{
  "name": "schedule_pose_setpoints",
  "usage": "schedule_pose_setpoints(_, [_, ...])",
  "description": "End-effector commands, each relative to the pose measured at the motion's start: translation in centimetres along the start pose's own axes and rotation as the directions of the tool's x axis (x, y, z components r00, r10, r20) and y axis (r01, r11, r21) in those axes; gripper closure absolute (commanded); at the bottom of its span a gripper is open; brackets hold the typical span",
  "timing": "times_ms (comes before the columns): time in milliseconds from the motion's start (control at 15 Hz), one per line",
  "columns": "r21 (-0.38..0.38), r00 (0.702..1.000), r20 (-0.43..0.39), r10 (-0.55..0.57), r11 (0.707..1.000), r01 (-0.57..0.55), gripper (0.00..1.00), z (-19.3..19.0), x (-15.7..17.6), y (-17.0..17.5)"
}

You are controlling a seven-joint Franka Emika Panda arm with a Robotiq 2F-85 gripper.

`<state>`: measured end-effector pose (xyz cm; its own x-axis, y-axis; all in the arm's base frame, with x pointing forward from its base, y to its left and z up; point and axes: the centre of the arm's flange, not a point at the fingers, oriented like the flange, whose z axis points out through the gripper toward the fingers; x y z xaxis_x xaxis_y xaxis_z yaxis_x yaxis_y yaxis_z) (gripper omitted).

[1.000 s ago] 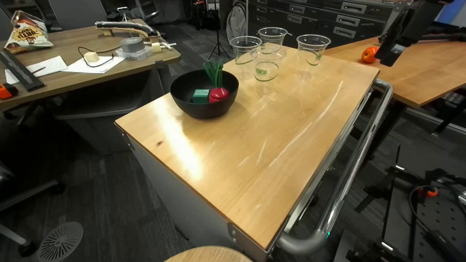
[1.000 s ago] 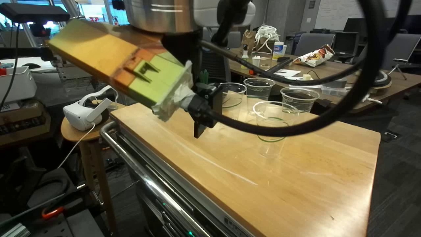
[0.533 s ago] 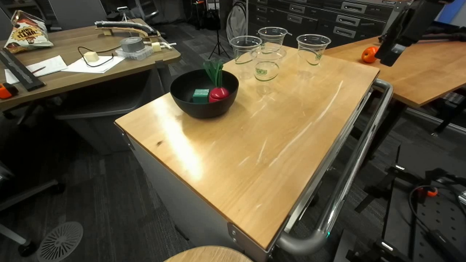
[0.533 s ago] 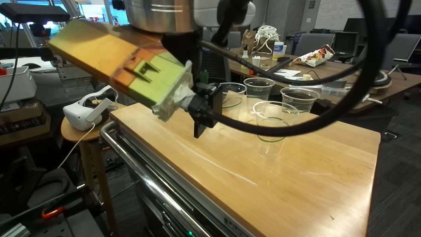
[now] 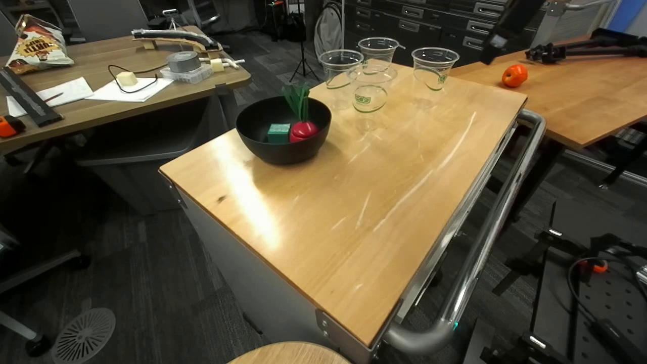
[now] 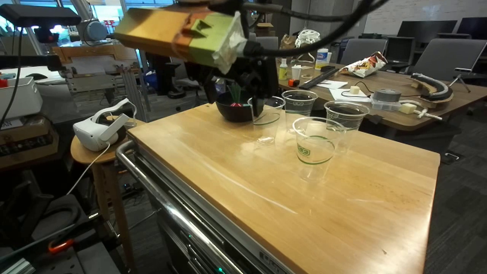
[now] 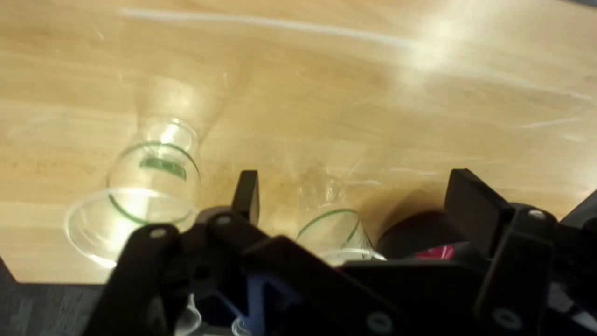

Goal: Stack the cups then put the radish toy and the green block on the table

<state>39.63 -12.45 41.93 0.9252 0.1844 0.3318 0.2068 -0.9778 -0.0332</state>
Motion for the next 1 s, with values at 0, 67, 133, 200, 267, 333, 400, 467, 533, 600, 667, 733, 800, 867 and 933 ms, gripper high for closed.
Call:
schedule_pose_setpoints(0, [-0.106, 0.998, -0.043, -0.038, 0.994, 0.033, 0.00, 4.3, 8.2, -2.8])
schedule_pose_setpoints(67, [-0.122, 0.998, -0.026, -0.063, 0.991, 0.060, 0.00, 5.6, 10.0, -3.9])
schedule_pose_setpoints(133, [-0.129, 0.997, 0.011, -0.080, 0.988, 0.080, 0.00, 6.9, 11.7, -4.9])
schedule_pose_setpoints(200, [-0.080, 0.997, -0.019, -0.070, 0.994, 0.069, 0.00, 4.6, 6.8, -4.9])
schedule_pose_setpoints(267, [-0.080, 0.997, 0.003, -0.075, 0.994, 0.075, 0.00, 5.9, 7.6, -5.6])
schedule_pose_setpoints(333, [-0.076, 0.997, 0.016, -0.077, 0.994, 0.078, 0.00, 6.6, 7.5, -5.7])
schedule_pose_setpoints(400, [-0.076, 0.997, 0.018, -0.074, 0.994, 0.075, 0.00, 6.6, 7.3, -5.5])
schedule_pose_setpoints(467, [-0.078, 0.998, 0.012, -0.067, 0.995, 0.068, 0.00, 6.3, 7.2, -5.2])
schedule_pose_setpoints(533, [-0.081, 0.998, 0.005, -0.060, 0.995, 0.061, 0.00, 5.9, 7.1, -4.8])
schedule_pose_setpoints(600, [-0.083, 0.998, 0.001, -0.059, 0.995, 0.058, 0.00, 5.6, 7.0, -4.7])
schedule_pose_setpoints(667, [-0.083, 0.998, -0.002, -0.059, 0.995, 0.059, 0.00, 5.5, 7.0, -4.8])
schedule_pose_setpoints(733, [-0.083, 0.998, -0.002, -0.059, 0.995, 0.059, 0.00, 5.5, 7.0, -4.8])
schedule_pose_setpoints(800, [-0.082, 0.998, -0.002, -0.059, 0.995, 0.059, 0.00, 5.5, 7.0, -4.8])
schedule_pose_setpoints(867, [-0.082, 0.998, -0.001, -0.059, 0.995, 0.059, 0.00, 5.5, 6.9, -4.8])
schedule_pose_setpoints(933, [-0.082, 0.998, -0.001, -0.059, 0.995, 0.059, 0.00, 5.5, 6.9, -4.8])
